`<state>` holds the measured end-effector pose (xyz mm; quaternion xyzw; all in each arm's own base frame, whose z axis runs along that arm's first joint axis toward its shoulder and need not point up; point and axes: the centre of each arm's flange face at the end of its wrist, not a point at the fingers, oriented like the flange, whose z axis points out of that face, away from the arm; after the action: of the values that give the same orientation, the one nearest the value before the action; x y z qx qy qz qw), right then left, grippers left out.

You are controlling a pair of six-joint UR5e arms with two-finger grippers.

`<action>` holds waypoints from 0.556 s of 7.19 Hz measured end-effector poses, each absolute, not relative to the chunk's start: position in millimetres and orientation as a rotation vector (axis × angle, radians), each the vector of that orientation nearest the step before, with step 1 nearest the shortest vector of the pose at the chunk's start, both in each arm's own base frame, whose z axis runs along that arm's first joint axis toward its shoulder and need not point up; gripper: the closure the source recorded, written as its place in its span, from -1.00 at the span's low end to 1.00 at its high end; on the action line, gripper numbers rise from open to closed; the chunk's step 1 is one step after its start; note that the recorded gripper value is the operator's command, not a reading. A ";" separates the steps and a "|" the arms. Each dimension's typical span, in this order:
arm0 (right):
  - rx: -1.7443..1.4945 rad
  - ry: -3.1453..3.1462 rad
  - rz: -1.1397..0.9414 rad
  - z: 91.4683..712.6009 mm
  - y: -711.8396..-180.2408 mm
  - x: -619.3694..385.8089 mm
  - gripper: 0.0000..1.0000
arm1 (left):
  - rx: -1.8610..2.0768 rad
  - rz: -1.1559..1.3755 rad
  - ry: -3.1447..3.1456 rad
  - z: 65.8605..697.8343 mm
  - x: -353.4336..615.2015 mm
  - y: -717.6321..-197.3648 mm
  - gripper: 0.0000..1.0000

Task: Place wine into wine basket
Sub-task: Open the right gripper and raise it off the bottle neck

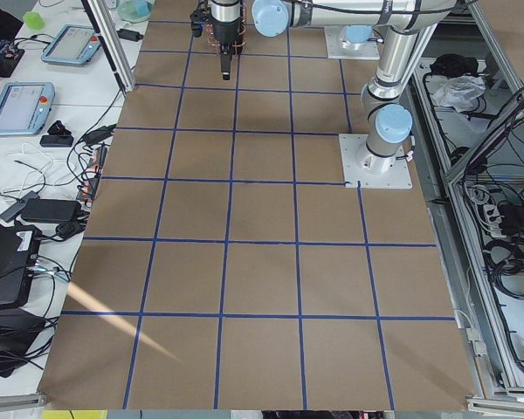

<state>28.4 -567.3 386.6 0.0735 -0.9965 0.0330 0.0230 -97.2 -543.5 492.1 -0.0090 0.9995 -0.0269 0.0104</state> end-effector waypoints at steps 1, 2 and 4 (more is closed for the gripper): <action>0.222 -3.083 0.108 388.2 -567.7 28.3 -1.00 | -0.024 -0.075 3.119 491.2 -97.4 -543.1 -1.00; 0.213 -3.075 0.131 401.7 -565.1 29.4 -1.00 | -0.022 -0.071 3.119 490.6 -97.5 -542.9 -1.00; 0.210 -3.073 0.127 450.3 -549.9 38.6 -1.00 | -0.021 -0.066 3.114 489.8 -97.1 -543.1 -1.00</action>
<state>38.6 -549.9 450.3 0.0681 -0.9964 0.0412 0.0294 -97.1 -543.1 489.8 -0.0067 0.9997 -0.0213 0.0133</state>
